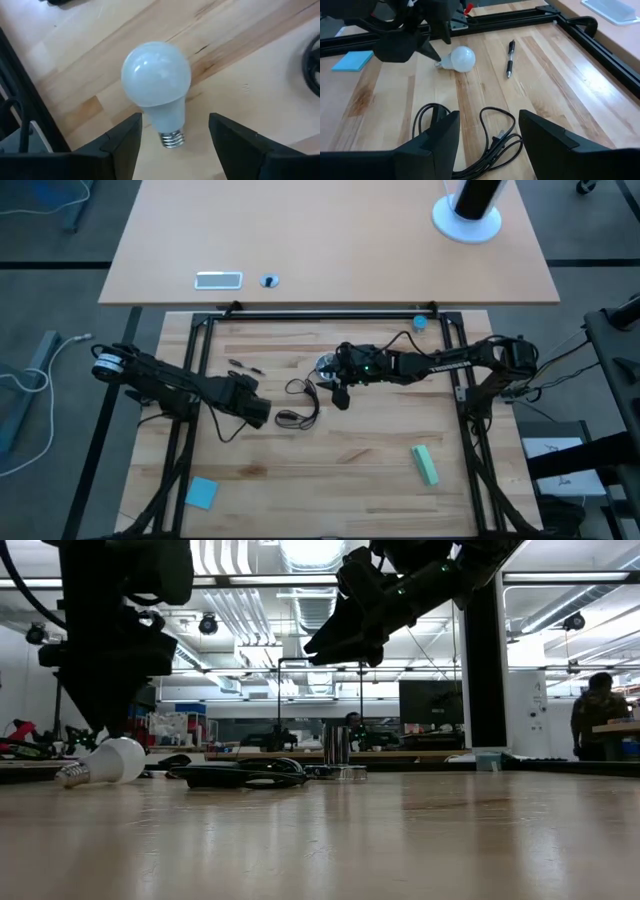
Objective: Screw lightbulb
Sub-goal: Insert the lightbulb into the lamp
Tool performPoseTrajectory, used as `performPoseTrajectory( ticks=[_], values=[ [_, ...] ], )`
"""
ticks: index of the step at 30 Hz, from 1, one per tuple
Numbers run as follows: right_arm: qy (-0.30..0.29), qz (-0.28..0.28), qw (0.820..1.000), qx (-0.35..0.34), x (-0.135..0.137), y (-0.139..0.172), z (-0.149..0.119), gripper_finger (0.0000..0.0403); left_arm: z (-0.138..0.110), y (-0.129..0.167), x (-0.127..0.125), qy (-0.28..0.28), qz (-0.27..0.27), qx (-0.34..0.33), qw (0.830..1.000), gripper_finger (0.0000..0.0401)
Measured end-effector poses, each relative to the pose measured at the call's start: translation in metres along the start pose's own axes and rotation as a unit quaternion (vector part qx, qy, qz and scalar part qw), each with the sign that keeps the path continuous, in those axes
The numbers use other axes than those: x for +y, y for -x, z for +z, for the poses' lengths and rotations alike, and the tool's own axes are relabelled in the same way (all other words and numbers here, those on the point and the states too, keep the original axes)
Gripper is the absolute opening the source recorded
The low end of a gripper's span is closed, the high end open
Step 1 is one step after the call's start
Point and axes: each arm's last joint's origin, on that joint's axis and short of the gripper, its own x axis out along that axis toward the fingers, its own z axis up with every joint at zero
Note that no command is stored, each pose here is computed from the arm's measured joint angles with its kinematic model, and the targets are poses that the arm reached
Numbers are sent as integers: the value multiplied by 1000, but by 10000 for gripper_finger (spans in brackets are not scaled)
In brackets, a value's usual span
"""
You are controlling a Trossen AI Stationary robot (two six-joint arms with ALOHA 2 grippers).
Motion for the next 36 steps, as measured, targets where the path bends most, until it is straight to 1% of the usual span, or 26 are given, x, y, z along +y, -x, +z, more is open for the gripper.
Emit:
performPoseTrajectory(
  ticks=[4, 9, 13, 16, 21, 23, 25, 28, 33, 36],
  values=[
    [0, 0, 1000, 1, 0, 0, 0, 199, -4, -8, 3, 12, 9, 13, 1000, 226],
    [1, 0, 1000, 1, 0, 0, 0, 199, -14, -32, 8, 24, 7, 22, 999, 224],
    [1, 0, 1000, 1, 0, 0, 0, 199, -23, -56, 12, 35, -23, 32, 999, 214],
    [2, 0, 1000, 1, 0, 0, -1, 199, -27, -65, 15, 37, -36, 27, 998, 199],
    [5, 0, 1000, 1, 0, 0, -1, 199, -27, -62, 16, 46, -31, 22, 998, 146],
    [7, 0, 1000, 1, 0, 0, -1, 199, -25, -58, 15, 36, -35, 13, 999, 121],
    [9, -1, 1000, 1, 0, 0, -1, 199, -23, -55, 15, 23, -27, -3, 999, 98],
    [9, -1, 1000, 1, 0, 0, -1, 199, -19, -52, 13, 11, -27, -22, 999, 94],
    [11, -1, 1000, 5, 0, 0, -2, 199, -19, -52, 13, -8, -23, -28, 999, 94],
    [14, -2, 1000, 13, 0, 1, -3, 199, -17, -48, 11, -30, -24, -54, 998, 94]
  ],
)
